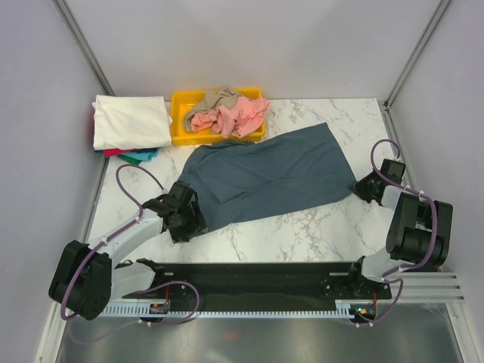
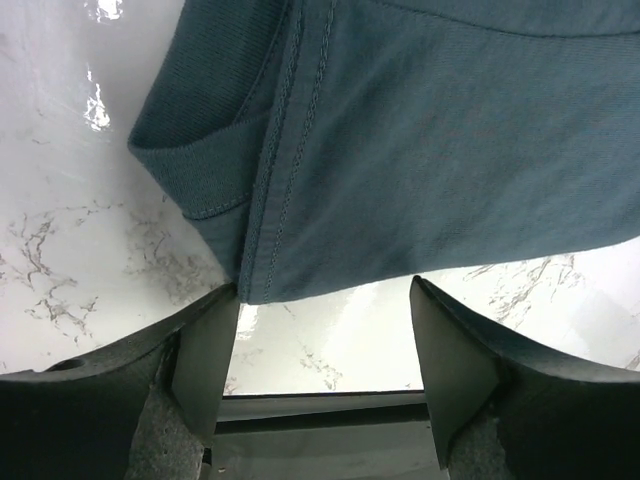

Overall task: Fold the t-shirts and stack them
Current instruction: Fold the tshirt

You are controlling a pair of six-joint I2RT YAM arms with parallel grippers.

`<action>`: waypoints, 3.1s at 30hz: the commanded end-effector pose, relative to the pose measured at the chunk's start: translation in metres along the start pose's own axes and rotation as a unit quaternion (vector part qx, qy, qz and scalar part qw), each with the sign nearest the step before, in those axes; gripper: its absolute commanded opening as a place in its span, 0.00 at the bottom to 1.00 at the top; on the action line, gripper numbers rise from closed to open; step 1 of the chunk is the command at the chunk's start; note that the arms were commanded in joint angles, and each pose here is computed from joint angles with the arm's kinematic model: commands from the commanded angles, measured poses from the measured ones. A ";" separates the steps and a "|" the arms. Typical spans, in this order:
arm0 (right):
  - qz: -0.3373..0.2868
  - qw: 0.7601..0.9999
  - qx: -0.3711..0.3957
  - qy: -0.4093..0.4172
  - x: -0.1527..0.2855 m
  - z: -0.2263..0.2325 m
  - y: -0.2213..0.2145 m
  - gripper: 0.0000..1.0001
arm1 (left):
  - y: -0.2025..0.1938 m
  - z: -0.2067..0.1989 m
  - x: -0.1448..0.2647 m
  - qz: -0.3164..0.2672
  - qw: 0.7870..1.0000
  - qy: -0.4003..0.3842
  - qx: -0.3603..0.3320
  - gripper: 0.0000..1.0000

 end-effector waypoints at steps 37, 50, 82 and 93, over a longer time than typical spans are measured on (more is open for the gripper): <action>-0.046 0.991 -0.101 -0.074 0.156 -0.053 -0.056 0.00 | -0.008 0.020 0.135 -0.164 0.981 -0.088 0.060 0.02; -0.024 0.996 -0.071 -0.038 0.174 -0.037 -0.062 0.98 | -0.019 0.031 0.185 -0.210 0.972 -0.109 -0.002 0.54; 0.066 0.980 0.109 0.150 0.106 0.084 -0.034 0.98 | 0.314 -0.127 -0.084 -0.290 0.943 -0.039 -0.158 0.59; 0.078 0.979 0.115 0.148 0.100 0.092 -0.036 0.98 | 0.296 -0.134 -0.125 -0.202 0.968 -0.079 -0.125 0.53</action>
Point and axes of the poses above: each gripper's point midway between its finger pads, its own x axis back along the fingers, its own z axis along the line the jaws close on, y = z × x, the point moved 6 cm from there along x, back along the fingers, and after that the axes turned 6 degrees about -x, right-handed, at the moved point
